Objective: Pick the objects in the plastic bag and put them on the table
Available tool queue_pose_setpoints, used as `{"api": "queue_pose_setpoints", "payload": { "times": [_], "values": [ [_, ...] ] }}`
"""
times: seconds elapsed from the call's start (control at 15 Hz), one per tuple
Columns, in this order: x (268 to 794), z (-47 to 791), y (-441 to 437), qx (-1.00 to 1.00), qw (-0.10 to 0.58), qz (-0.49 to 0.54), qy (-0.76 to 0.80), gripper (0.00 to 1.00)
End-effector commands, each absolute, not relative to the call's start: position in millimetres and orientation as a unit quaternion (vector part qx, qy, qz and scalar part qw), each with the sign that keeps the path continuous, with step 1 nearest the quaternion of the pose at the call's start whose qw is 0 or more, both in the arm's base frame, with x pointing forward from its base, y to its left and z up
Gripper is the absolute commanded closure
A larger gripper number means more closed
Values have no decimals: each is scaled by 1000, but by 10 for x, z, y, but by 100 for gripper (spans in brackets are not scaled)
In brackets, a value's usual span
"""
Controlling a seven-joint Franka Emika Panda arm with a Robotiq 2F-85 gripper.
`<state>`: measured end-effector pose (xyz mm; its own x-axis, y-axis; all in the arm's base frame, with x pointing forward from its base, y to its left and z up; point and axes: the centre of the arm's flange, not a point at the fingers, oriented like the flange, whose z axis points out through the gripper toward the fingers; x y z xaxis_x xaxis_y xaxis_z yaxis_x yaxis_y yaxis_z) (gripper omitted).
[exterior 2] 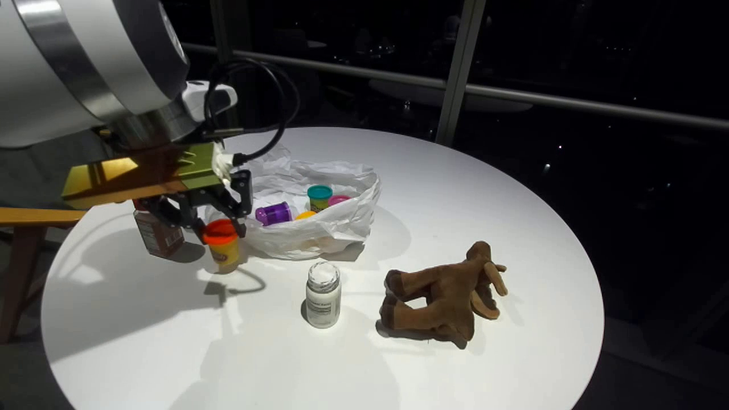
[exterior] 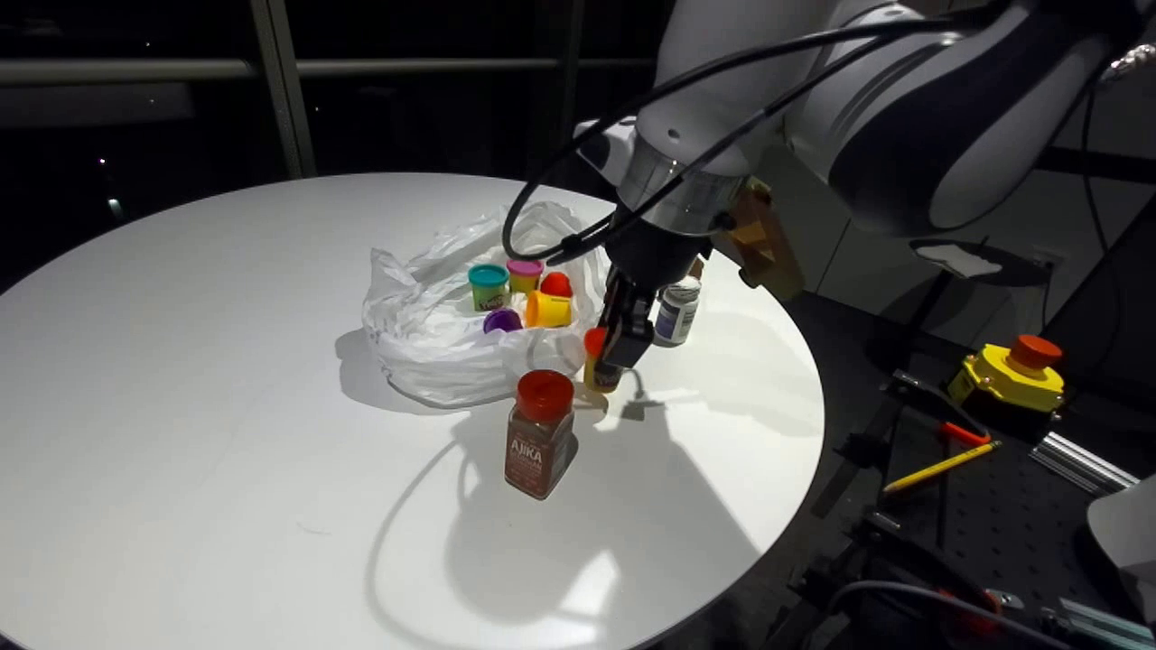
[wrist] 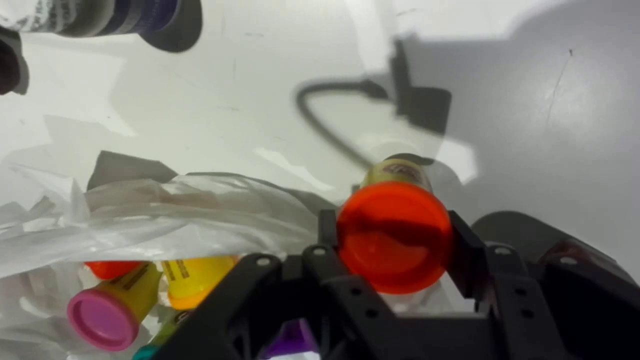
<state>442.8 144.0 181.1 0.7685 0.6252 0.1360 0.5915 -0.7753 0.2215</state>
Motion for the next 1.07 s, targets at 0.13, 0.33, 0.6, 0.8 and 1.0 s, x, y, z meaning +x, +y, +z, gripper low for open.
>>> {"api": "queue_pose_setpoints", "payload": {
  "times": [0.13,0.33,0.6,0.8,1.0],
  "values": [
    [4268,1796,1381,933,79,75,343,72],
    [4273,1734,1385,928,95,66,354,22],
    [4265,1843,1350,930,102,70,346,0],
    [4354,2118,1347,941,95,77,315,0],
    [4632,2465,1452,959,63,104,258,0]
  ]
}}
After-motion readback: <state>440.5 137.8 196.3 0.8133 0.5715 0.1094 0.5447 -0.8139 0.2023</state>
